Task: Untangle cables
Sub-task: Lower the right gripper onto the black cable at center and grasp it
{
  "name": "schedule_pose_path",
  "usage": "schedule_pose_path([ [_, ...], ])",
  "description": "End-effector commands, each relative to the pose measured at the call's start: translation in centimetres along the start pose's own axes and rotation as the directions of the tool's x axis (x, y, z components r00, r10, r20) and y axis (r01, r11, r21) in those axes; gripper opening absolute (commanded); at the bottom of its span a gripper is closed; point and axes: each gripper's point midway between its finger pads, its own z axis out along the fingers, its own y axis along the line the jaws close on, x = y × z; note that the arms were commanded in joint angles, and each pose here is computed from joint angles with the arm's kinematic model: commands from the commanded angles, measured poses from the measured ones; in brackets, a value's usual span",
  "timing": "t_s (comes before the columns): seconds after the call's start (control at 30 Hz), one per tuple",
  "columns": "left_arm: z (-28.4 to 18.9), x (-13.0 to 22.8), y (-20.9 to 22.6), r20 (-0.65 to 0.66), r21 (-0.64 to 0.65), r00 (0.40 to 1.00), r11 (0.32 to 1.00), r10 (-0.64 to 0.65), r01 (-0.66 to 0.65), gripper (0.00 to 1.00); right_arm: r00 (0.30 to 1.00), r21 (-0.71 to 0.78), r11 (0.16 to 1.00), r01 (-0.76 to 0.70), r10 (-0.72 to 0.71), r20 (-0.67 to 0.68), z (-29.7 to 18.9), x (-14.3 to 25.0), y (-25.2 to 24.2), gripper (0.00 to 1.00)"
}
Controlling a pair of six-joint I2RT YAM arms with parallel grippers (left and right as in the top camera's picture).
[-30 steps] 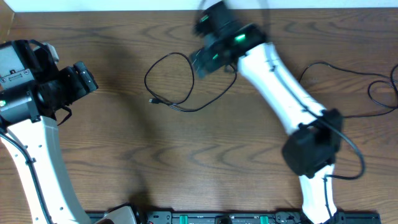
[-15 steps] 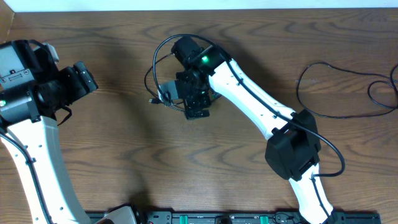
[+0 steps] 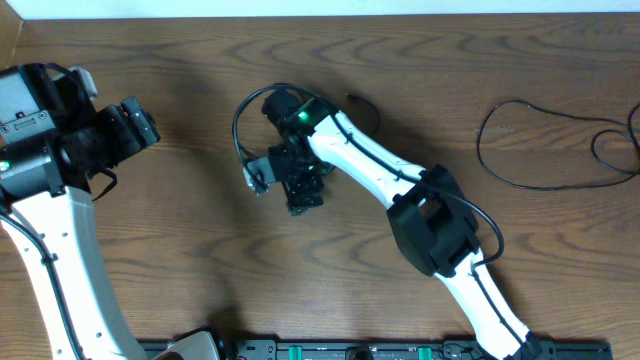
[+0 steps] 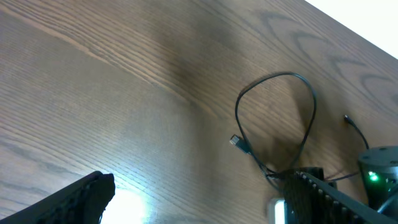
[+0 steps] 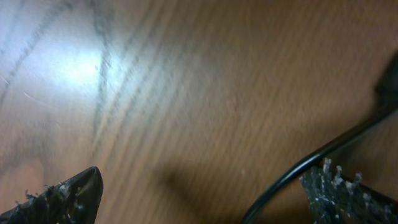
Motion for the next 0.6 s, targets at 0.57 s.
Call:
schedule_pose_path([
  [0.57, -0.7, -0.7, -0.3, 0.028, 0.014, 1.0, 1.0, -0.002, 0.001, 0.93, 0.999, 0.194, 0.981, -0.022, 0.031, -0.04, -3.5, 0.2, -4.7, 0.99],
])
